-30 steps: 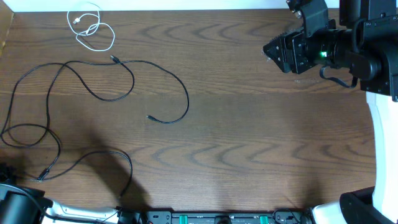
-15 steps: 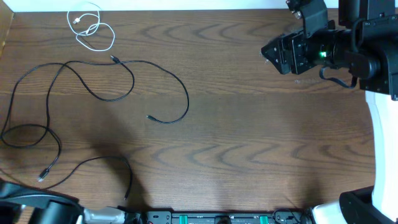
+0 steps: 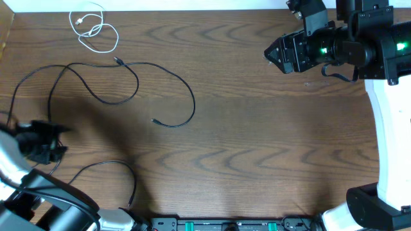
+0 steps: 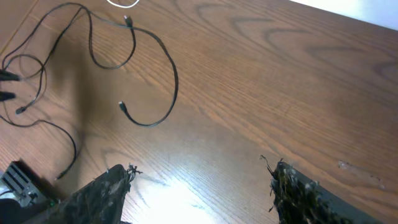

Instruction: Untangle cables

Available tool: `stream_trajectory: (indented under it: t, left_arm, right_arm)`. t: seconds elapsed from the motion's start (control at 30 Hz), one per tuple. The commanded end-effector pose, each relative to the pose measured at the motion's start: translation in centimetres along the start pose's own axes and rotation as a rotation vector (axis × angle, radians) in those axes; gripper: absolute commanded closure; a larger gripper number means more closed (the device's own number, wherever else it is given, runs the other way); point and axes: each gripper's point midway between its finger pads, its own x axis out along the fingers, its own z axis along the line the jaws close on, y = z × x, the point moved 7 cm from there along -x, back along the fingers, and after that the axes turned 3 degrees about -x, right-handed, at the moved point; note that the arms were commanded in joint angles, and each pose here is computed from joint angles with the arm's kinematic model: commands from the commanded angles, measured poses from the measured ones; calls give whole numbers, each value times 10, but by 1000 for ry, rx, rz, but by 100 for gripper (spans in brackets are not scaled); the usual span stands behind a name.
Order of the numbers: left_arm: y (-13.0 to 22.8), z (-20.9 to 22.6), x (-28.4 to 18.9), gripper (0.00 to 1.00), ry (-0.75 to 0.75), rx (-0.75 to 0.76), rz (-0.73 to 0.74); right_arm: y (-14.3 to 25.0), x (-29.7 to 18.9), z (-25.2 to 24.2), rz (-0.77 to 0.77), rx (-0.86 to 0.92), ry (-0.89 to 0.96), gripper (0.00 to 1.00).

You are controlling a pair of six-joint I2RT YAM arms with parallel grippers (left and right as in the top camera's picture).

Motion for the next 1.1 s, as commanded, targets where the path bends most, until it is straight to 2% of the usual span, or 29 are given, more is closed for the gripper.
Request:
stream_trajectory:
  t: [0.0,0.03,0.07,0.1,0.3,0.47,0.57,0.73,0.9,1.07]
  left_arm:
    - [23,-10,9,35,-109,88,38]
    - [28,-11,11,30,-145,92,39]
    - [31,-12,14,10,-183,99,37]
    - [35,-13,17,2,-209,120,39]
    - [55,-24,30,2,-243,208,81]
    - [62,-15,16,2,-290,108,60]
    - [73,-3,-11,2,-357,57,-44]
    - [98,15,-33,2,-290,18,-214]
    - [103,38,-11,2,-245,-85,-331]
    - [93,47,22,2,-216,-207,-340]
  right_arm:
    - [0,0,4,-2,-1,-22,30]
    - [0,0,4,-3,-1,-22,30]
    - [0,0,4,-4,-1,-23,30]
    - [-1,0,4,-5,-2,-26,30]
    - [-2,0,9,-13,-3,-73,30]
    - [0,0,11,-6,-3,-76,30]
    - [0,0,12,-2,4,-79,29]
    - [-1,1,13,-5,0,-80,29]
    - [-3,2,18,-13,-14,-90,28]
    - [-3,3,22,-9,-15,-97,28]
